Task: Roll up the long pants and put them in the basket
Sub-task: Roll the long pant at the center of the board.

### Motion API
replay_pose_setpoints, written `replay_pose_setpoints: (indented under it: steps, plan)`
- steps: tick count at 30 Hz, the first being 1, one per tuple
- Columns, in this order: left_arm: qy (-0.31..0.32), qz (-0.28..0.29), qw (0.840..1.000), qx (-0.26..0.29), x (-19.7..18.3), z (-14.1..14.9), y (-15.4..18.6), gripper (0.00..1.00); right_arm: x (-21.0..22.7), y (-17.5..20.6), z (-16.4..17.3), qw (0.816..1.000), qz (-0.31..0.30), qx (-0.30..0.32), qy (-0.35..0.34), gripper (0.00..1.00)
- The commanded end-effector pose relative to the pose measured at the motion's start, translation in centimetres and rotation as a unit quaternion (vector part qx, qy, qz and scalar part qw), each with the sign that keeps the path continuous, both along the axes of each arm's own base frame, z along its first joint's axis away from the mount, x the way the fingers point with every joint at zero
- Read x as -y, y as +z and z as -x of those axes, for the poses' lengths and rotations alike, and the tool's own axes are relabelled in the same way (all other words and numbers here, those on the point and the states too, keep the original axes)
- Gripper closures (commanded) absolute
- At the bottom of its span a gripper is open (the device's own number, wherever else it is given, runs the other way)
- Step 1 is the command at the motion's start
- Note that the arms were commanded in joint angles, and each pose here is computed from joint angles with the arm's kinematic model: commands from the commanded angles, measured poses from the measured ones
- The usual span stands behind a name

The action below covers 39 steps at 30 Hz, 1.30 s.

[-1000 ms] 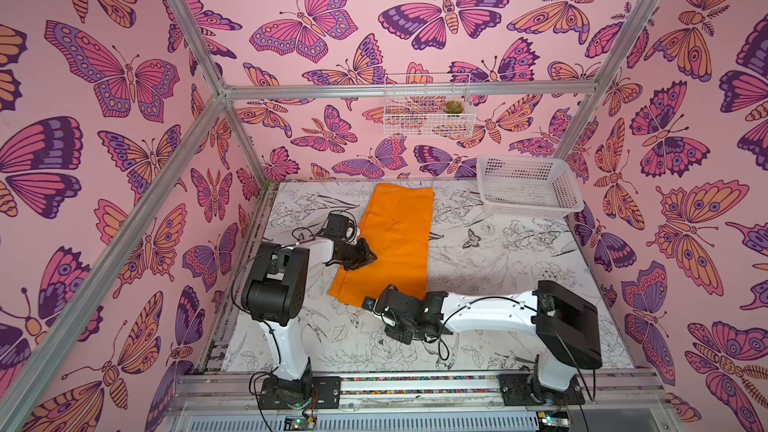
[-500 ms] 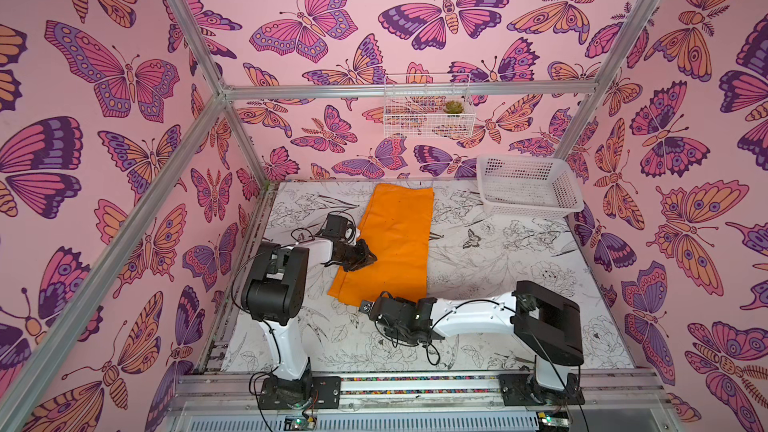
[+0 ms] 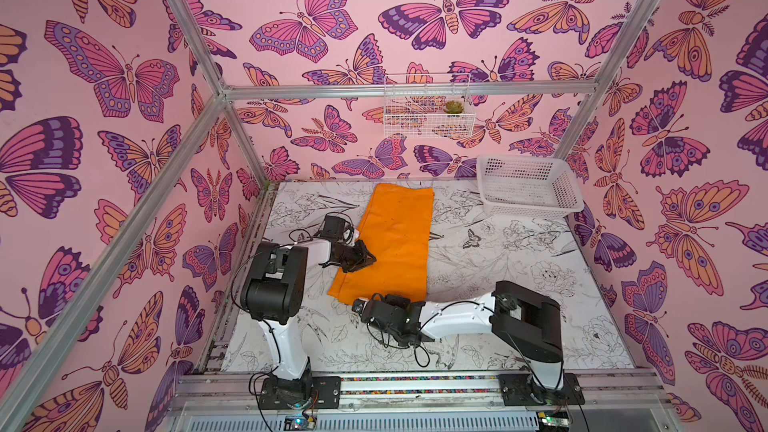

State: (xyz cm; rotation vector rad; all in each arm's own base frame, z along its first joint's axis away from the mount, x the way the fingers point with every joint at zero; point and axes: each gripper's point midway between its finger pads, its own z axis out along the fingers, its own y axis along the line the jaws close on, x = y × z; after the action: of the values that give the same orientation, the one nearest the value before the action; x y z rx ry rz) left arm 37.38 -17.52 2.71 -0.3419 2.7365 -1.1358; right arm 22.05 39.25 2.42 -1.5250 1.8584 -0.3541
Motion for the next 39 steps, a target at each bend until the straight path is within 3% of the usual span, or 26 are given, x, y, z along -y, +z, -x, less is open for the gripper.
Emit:
replay_pose_setpoints:
  steps: [1,8,14,18,21,27,31,34,39]
  plan:
    - [0.007,-0.021,0.998,-0.054,-1.1,2.3,-2.7,0.8,1.0,-2.2,0.1,0.999,0.047,-0.004,0.007,0.98]
    - [0.003,-0.015,0.999,-0.049,-0.9,2.7,-2.0,0.8,0.8,0.7,3.7,0.993,-0.008,-0.114,0.023,1.0]
    - [-0.015,-0.022,0.999,-0.039,0.3,4.3,-1.0,0.8,0.1,3.9,7.9,0.969,-0.045,-0.237,0.048,1.0]
    - [-0.033,-0.027,0.998,-0.037,1.6,6.1,-0.5,0.8,-0.3,5.5,10.0,0.943,-0.069,-0.319,0.062,1.0]
    - [-0.04,-0.027,0.998,-0.039,2.1,7.5,-0.1,0.8,-0.8,7.0,10.9,0.91,-0.111,-0.393,0.068,1.0]
    - [-0.038,-0.027,0.998,-0.036,1.8,9.3,1.0,0.8,0.2,9.4,8.0,0.857,-0.219,-0.466,0.028,1.0]
    - [-0.03,-0.031,0.999,-0.002,1.4,8.9,4.0,0.8,1.4,8.2,5.4,0.832,-0.239,-0.501,-0.021,1.0]
    - [-0.017,-0.033,0.999,0.039,1.0,8.3,7.2,0.79,1.3,7.3,4.6,0.799,-0.248,-0.547,-0.037,1.0]
    - [0.0,-0.061,0.994,0.094,-0.4,8.4,11.5,0.77,1.4,5.1,2.9,0.794,-0.235,-0.557,-0.065,1.0]
